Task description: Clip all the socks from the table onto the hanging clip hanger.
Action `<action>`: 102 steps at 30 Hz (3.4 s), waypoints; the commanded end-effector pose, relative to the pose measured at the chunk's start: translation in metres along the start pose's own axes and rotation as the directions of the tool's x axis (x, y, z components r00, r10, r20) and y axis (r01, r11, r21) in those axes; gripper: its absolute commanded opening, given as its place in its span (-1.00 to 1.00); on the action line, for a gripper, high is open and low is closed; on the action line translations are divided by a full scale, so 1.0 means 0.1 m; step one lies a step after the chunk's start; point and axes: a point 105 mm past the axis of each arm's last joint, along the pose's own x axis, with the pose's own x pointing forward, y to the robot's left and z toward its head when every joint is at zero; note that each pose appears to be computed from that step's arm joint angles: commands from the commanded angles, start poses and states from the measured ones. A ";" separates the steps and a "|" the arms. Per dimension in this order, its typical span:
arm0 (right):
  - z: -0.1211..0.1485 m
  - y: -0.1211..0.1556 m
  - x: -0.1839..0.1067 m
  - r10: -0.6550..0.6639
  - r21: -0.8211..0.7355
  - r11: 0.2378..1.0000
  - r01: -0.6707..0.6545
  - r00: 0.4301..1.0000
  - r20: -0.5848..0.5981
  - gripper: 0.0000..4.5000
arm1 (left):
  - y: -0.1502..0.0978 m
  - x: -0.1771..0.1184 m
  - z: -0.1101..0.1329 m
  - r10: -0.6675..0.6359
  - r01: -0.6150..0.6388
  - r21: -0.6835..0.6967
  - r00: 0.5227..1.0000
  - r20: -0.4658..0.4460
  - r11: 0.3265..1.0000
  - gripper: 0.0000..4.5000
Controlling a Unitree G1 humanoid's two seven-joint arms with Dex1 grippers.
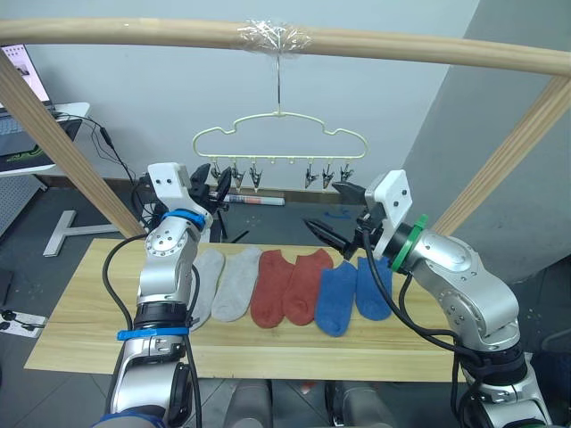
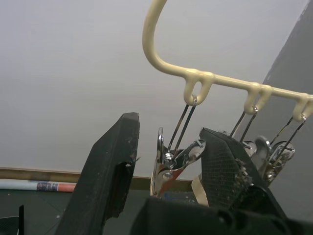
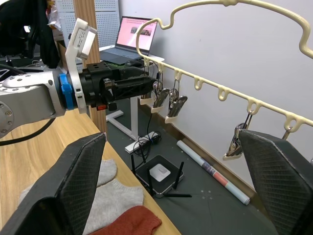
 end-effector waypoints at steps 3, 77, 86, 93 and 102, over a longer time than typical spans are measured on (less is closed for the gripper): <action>0.12 -0.02 -0.04 -0.009 -0.014 1.000 0.009 0.999 0.046 1.00 | 0.01 0.04 0.18 -0.004 0.003 0.009 0.998 0.065 1.000 0.01; -2.21 -0.34 -1.10 -0.194 -0.100 0.979 0.176 0.676 -0.711 -0.99 | 0.01 -0.13 0.02 -0.102 0.099 -0.087 0.994 -0.030 0.991 -1.00; -1.18 0.02 -0.55 0.019 -0.444 0.864 -0.238 0.897 -0.443 -0.99 | 0.09 -0.29 -0.12 -0.241 0.061 -0.671 0.954 -0.178 0.739 -1.00; -0.94 0.21 -0.01 0.063 -0.437 0.878 -0.197 0.951 -0.302 -0.99 | -0.03 -0.29 -0.02 -0.298 0.058 -0.801 0.942 -0.153 0.596 -1.00; -0.53 0.35 0.55 0.120 -0.430 0.885 -0.178 0.980 -0.157 -0.99 | -0.16 -0.29 0.09 -0.323 0.085 -0.813 0.937 -0.131 0.576 -1.00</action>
